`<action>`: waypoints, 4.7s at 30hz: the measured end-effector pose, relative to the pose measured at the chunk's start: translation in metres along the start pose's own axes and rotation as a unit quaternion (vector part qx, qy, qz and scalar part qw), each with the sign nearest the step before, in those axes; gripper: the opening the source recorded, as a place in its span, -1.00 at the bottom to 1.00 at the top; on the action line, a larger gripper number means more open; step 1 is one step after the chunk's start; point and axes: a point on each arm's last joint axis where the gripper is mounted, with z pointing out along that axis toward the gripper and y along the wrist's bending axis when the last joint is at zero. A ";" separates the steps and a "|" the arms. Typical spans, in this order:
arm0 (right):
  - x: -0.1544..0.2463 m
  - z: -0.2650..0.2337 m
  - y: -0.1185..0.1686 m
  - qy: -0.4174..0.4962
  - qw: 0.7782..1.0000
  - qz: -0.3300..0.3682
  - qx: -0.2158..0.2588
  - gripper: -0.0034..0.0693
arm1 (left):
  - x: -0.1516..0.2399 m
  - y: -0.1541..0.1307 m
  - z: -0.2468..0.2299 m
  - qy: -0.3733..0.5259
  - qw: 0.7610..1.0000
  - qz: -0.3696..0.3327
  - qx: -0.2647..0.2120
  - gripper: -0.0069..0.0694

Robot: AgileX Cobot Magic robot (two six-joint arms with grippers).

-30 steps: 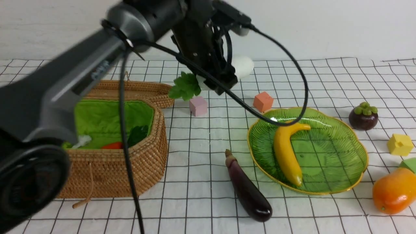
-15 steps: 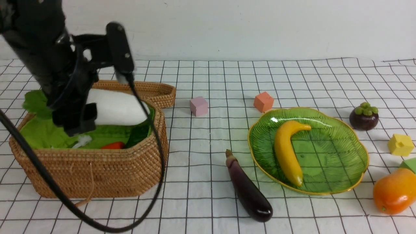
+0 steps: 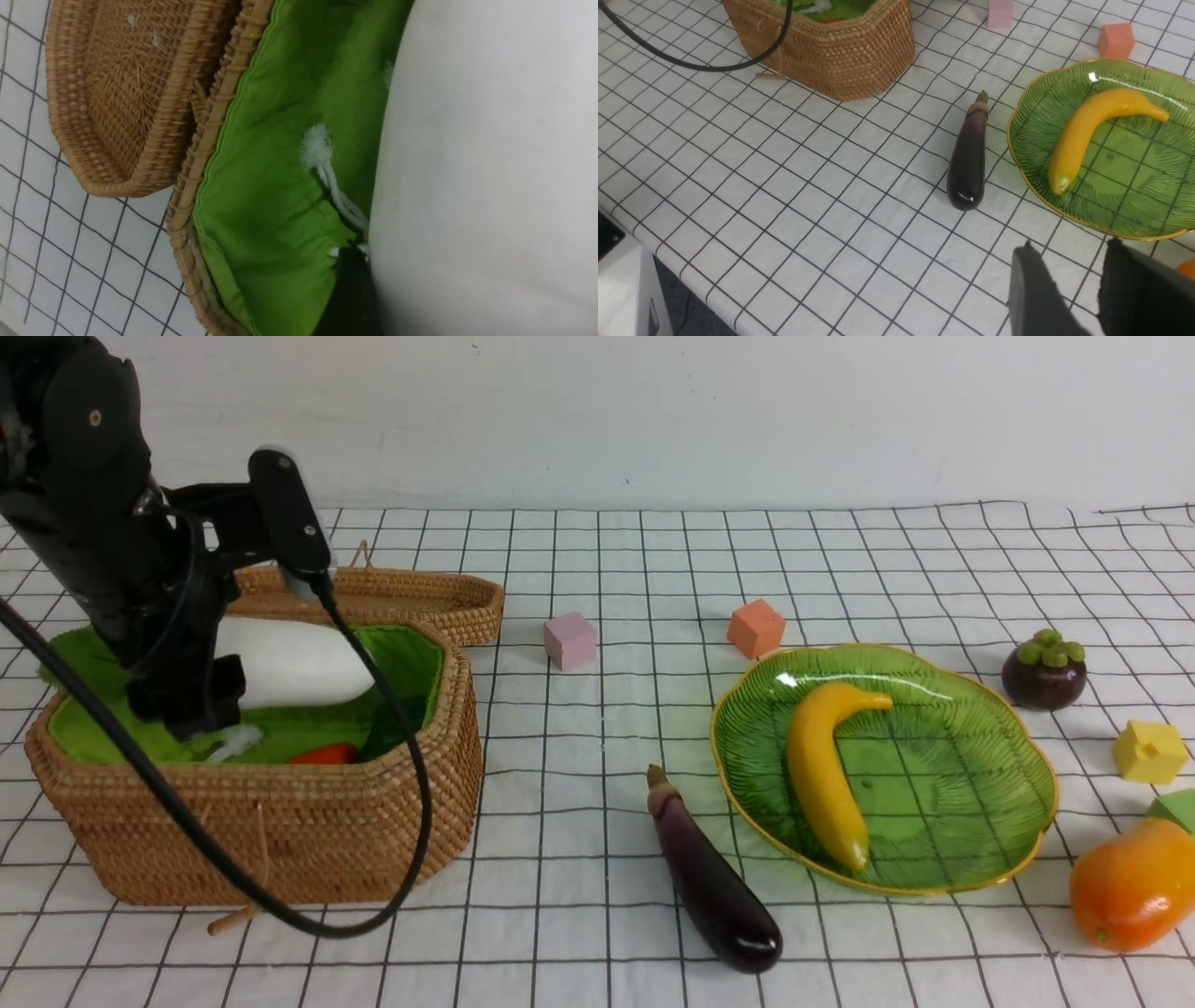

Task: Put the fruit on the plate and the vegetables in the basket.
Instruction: Take a daikon with your left arm and place it on the basket on the left, then use the left arm to grab an eggplant and put it into the left basket, then use the right arm to grab a mango and put it into the right plate

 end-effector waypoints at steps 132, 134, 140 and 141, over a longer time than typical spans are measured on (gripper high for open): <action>0.037 0.174 -0.217 0.220 0.832 0.442 0.255 -0.07 | 0.057 -0.199 -0.136 -0.387 0.875 -0.272 0.099 -0.85; 0.044 0.178 -0.225 0.217 0.821 0.461 0.256 0.03 | 0.062 -0.201 -0.133 -0.396 0.872 -0.271 0.096 -0.85; 0.076 0.213 -0.259 0.225 0.778 0.520 0.273 0.86 | 0.067 -0.204 -0.129 -0.407 0.873 -0.256 0.082 -0.85; 0.080 0.217 -0.262 0.229 0.773 0.524 0.274 0.91 | 0.067 -0.204 -0.129 -0.407 0.874 -0.253 0.080 -0.85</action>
